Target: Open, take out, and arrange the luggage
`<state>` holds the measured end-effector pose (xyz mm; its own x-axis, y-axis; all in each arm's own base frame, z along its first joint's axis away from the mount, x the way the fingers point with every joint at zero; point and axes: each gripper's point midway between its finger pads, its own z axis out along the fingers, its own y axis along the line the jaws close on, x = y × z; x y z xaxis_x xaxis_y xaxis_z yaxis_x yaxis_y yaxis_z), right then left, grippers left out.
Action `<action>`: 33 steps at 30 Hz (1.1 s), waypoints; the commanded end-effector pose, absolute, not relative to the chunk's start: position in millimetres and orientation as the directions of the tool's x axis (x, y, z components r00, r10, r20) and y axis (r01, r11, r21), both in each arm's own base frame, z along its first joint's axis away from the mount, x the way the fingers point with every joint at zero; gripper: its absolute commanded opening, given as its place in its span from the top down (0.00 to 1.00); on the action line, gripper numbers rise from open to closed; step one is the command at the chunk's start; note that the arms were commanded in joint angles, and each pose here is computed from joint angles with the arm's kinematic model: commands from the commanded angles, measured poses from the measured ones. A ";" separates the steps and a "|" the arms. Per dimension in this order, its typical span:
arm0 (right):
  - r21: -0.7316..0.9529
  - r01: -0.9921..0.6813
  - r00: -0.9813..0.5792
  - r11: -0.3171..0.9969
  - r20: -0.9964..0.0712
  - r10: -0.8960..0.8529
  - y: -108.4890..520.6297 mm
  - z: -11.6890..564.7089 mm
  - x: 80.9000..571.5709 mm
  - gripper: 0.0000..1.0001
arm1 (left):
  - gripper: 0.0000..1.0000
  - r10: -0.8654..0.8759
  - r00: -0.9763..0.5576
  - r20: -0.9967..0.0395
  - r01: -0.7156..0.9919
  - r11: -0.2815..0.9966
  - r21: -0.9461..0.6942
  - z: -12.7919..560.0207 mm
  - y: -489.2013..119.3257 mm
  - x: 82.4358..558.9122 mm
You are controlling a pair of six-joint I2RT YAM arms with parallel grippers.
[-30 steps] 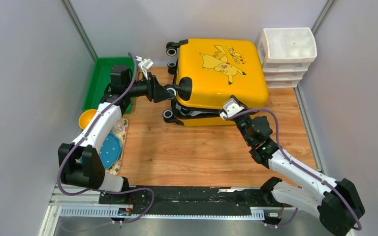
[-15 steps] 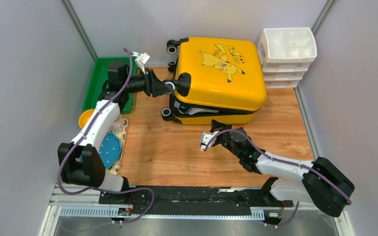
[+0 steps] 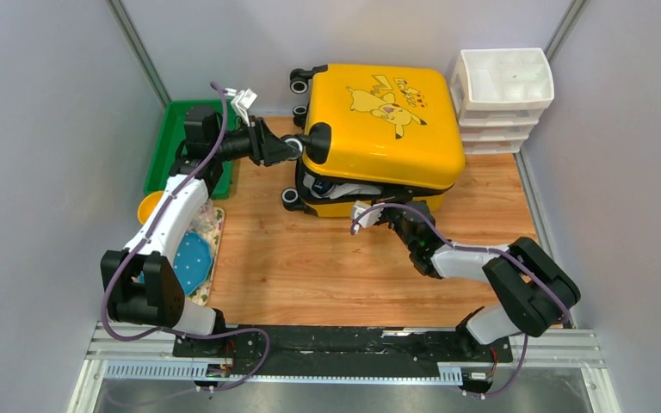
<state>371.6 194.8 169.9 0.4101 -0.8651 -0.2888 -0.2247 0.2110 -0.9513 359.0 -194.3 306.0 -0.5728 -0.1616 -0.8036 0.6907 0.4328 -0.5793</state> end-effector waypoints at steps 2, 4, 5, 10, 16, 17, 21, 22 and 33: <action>-0.953 0.186 0.351 0.238 -0.162 -0.922 147.3 276.1 408.4 1.00 | 1.00 -0.256 -0.224 -0.940 0.744 0.578 -0.335 380.5 -155.3 395.7; -0.959 0.177 0.381 0.223 -0.142 -0.914 154.0 280.3 406.5 1.00 | 1.00 -0.264 -0.226 -0.938 0.740 0.580 -0.341 378.9 -152.7 397.9; -0.958 0.180 0.395 0.222 -0.136 -0.909 156.7 286.0 406.0 1.00 | 1.00 -0.258 -0.221 -0.941 0.741 0.582 -0.334 378.3 -152.5 399.0; -0.925 0.237 0.360 0.296 -0.199 -0.911 149.7 322.0 423.1 1.00 | 1.00 -0.243 -0.218 -0.945 0.734 0.598 -0.323 382.5 -146.5 401.5; -0.889 0.173 0.352 0.424 -0.347 -0.869 149.1 356.3 434.9 1.00 | 0.21 -0.176 -0.253 -0.951 0.701 0.644 -0.306 359.9 -124.6 397.4; -0.884 0.149 0.344 0.443 -0.373 -0.862 149.3 355.0 438.0 1.00 | 0.21 -0.188 -0.238 -0.953 0.677 0.671 -0.301 362.6 -105.6 394.7; -0.856 0.117 0.341 0.504 -0.442 -0.830 150.7 368.6 444.7 0.99 | 0.20 -0.251 -0.274 -0.928 0.575 0.731 -0.367 342.2 -46.2 378.1; -0.850 0.118 0.345 0.513 -0.449 -0.824 152.7 373.8 446.7 0.99 | 0.20 -0.259 -0.268 -0.928 0.549 0.750 -0.369 339.8 -33.7 374.1; -0.798 0.063 0.371 0.600 -0.539 -0.756 171.2 407.0 470.2 0.99 | 0.21 0.312 -0.112 -0.943 0.892 0.451 0.043 234.0 -122.2 231.1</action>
<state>465.1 172.7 349.5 0.3190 -0.8234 -0.4694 -0.0203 0.4892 -0.8719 273.2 -79.5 273.1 -0.2693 0.0343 -0.9624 0.7290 0.6603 -0.1805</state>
